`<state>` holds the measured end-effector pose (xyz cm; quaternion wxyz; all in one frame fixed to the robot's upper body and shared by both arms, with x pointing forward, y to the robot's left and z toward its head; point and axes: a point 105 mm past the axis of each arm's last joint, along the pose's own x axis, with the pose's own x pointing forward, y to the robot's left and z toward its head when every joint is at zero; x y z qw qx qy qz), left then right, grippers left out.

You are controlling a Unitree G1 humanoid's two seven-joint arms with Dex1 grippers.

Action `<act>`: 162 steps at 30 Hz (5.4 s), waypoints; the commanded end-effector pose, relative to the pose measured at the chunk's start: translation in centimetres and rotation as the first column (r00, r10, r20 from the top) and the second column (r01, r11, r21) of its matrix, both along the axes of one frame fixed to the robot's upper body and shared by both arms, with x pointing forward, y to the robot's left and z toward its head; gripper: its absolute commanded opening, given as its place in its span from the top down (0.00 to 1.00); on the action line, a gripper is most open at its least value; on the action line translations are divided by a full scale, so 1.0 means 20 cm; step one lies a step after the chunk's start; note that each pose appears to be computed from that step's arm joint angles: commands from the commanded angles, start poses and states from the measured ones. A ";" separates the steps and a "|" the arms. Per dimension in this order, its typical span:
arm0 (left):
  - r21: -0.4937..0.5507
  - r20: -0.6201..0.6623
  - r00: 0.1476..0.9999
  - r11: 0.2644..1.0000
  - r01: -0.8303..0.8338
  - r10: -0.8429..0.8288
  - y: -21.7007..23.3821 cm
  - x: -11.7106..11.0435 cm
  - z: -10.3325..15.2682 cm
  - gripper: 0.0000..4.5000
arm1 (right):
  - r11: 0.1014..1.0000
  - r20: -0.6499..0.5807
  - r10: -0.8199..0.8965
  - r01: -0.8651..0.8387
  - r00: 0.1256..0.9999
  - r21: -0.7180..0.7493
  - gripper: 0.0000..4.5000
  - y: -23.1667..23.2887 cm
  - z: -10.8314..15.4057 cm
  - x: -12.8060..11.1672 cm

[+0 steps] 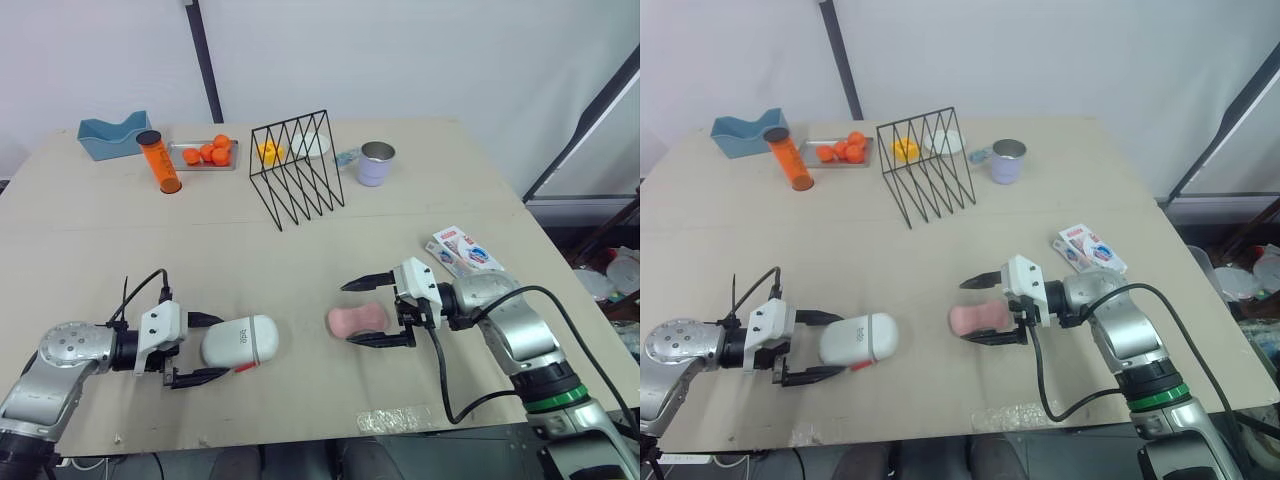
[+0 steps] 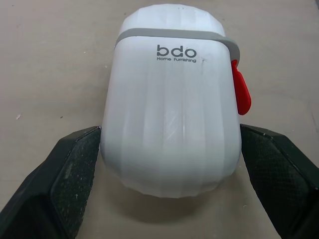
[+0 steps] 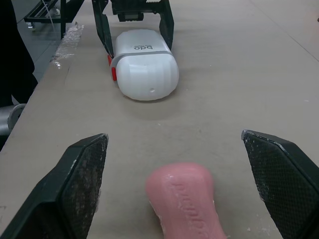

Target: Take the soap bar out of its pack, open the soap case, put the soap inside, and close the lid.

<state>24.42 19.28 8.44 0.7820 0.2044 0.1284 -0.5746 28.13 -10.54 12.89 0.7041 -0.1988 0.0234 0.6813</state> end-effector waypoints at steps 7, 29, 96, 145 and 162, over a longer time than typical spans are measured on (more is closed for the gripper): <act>0.004 0.024 1.000 1.000 0.015 -0.015 0.01 0.01 0.04 0.00 | 1.000 0.037 -0.002 0.002 0.999 0.003 0.01 -0.01 0.04 -0.01; 0.037 0.069 0.997 0.999 0.039 -0.041 0.01 0.02 0.04 0.22 | 0.999 -0.021 0.005 -0.005 1.000 0.032 0.00 0.01 0.07 -0.03; -0.015 0.526 0.842 0.988 0.151 -0.121 -0.35 0.03 0.25 0.22 | 0.946 -0.868 -0.226 0.314 0.443 -0.086 0.18 0.24 0.15 -0.09; -0.126 0.335 0.942 0.990 0.058 -0.012 -0.30 0.02 0.21 0.22 | 0.857 -0.811 -0.410 0.480 0.417 -0.187 0.57 -0.15 0.20 0.05; -0.121 0.250 0.967 0.990 0.075 -0.043 -0.30 0.00 0.17 0.22 | 0.640 -0.200 -0.728 0.545 0.656 -0.541 0.57 -0.60 0.12 0.19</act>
